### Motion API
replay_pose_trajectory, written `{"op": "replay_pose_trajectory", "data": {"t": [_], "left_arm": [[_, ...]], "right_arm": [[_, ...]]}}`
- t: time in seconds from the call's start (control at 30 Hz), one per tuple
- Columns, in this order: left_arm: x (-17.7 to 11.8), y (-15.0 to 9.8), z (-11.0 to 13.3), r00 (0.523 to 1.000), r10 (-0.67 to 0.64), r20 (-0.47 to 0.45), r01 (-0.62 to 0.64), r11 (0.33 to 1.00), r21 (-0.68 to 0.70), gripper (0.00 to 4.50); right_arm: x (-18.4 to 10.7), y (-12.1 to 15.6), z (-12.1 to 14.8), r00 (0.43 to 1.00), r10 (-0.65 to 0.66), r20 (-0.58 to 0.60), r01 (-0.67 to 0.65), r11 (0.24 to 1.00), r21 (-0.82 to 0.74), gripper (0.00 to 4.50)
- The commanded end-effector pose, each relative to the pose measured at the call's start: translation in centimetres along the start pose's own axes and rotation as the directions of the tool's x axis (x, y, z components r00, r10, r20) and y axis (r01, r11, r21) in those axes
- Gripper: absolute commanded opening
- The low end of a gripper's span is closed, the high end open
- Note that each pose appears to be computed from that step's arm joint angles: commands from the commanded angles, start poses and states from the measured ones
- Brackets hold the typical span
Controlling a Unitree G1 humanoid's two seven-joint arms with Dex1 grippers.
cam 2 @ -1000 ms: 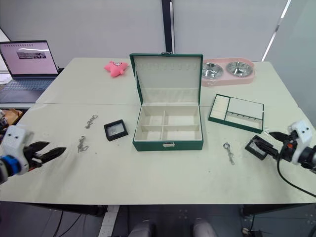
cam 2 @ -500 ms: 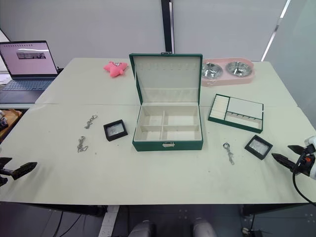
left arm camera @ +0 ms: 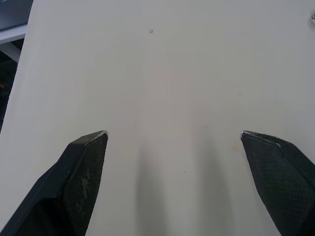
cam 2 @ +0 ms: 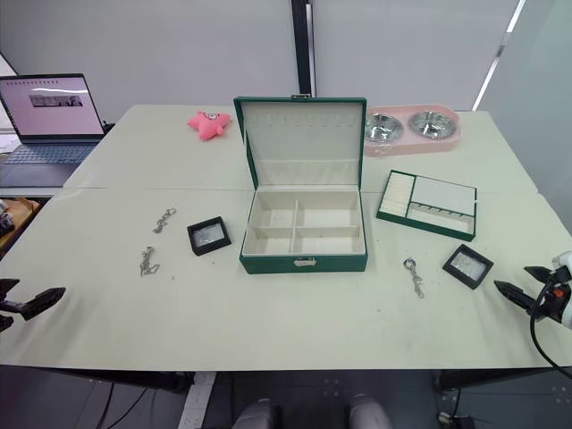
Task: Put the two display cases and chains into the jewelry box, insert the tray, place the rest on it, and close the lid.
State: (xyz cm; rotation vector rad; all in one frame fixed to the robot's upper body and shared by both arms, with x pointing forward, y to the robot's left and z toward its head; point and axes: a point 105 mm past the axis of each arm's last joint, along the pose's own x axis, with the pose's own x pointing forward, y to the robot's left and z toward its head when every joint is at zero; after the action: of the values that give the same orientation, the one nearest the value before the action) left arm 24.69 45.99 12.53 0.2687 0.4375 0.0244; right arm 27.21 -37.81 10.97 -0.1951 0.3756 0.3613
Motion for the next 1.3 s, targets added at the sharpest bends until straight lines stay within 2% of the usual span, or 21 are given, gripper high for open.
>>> {"op": "replay_pose_trajectory", "data": {"t": [0.03,0.23,0.3,0.37,0.43,0.5,0.6,0.67,0.83,0.97,1.1,1.23,1.3], "left_arm": [[0.0,0.2,0.8,1.0,0.005,0.027,-0.006,1.0,0.016,4.47],[0.5,-1.1,2.0,0.996,-0.057,0.068,0.055,0.998,0.04,4.47],[1.1,-3.4,3.7,0.978,-0.169,0.124,0.163,0.985,0.057,4.47],[2.2,-6.9,6.1,0.94,-0.299,0.164,0.283,0.952,0.115,4.47],[2.7,-8.8,7.2,0.919,-0.358,0.164,0.335,0.93,0.149,4.47],[3.5,-11.3,8.8,0.886,-0.434,0.165,0.401,0.894,0.199,4.47],[4.3,-13.7,10.6,0.849,-0.504,0.162,0.455,0.851,0.261,4.47],[4.8,-14.4,11.8,0.837,-0.516,0.182,0.459,0.843,0.28,4.47],[5.4,-13.8,13.1,0.857,-0.462,0.23,0.408,0.879,0.245,4.47],[5.5,-12.3,13.4,0.887,-0.344,0.308,0.314,0.938,0.144,4.47],[5.2,-11.2,11.4,0.925,-0.135,0.355,0.147,0.989,-0.007,4.47],[5.0,-10.9,9.5,0.938,0.022,0.347,0.018,0.994,-0.111,4.47],[4.9,-11.5,8.7,0.941,0.053,0.335,-0.003,0.989,-0.15,4.47]], "right_arm": [[-0.2,-0.1,0.9,1.0,0.002,0.023,-0.001,1.0,-0.028,4.5],[0.4,1.7,3.7,0.991,0.087,0.103,-0.082,0.995,-0.053,4.5],[1.5,4.2,6.8,0.966,0.193,0.174,-0.178,0.979,-0.095,4.5],[3.1,8.7,10.6,0.9,0.362,0.244,-0.329,0.93,-0.167,4.5],[3.7,11.2,12.3,0.856,0.443,0.265,-0.402,0.894,-0.197,4.5],[4.7,14.8,14.0,0.788,0.55,0.278,-0.493,0.833,-0.249,4.5],[5.5,18.5,15.9,0.705,0.645,0.296,-0.569,0.763,-0.307,4.5],[5.8,20.2,17.2,0.655,0.682,0.326,-0.599,0.731,-0.326,4.5],[7.0,23.3,18.5,0.594,0.734,0.33,-0.629,0.679,-0.377,4.5],[7.0,24.8,19.4,0.547,0.765,0.34,-0.654,0.644,-0.396,4.5],[7.6,26.8,19.3,0.518,0.798,0.307,-0.681,0.602,-0.416,4.5],[8.3,27.5,19.0,0.516,0.81,0.278,-0.689,0.586,-0.427,4.5],[8.7,27.8,19.0,0.513,0.817,0.264,-0.692,0.575,-0.436,4.5]]}}
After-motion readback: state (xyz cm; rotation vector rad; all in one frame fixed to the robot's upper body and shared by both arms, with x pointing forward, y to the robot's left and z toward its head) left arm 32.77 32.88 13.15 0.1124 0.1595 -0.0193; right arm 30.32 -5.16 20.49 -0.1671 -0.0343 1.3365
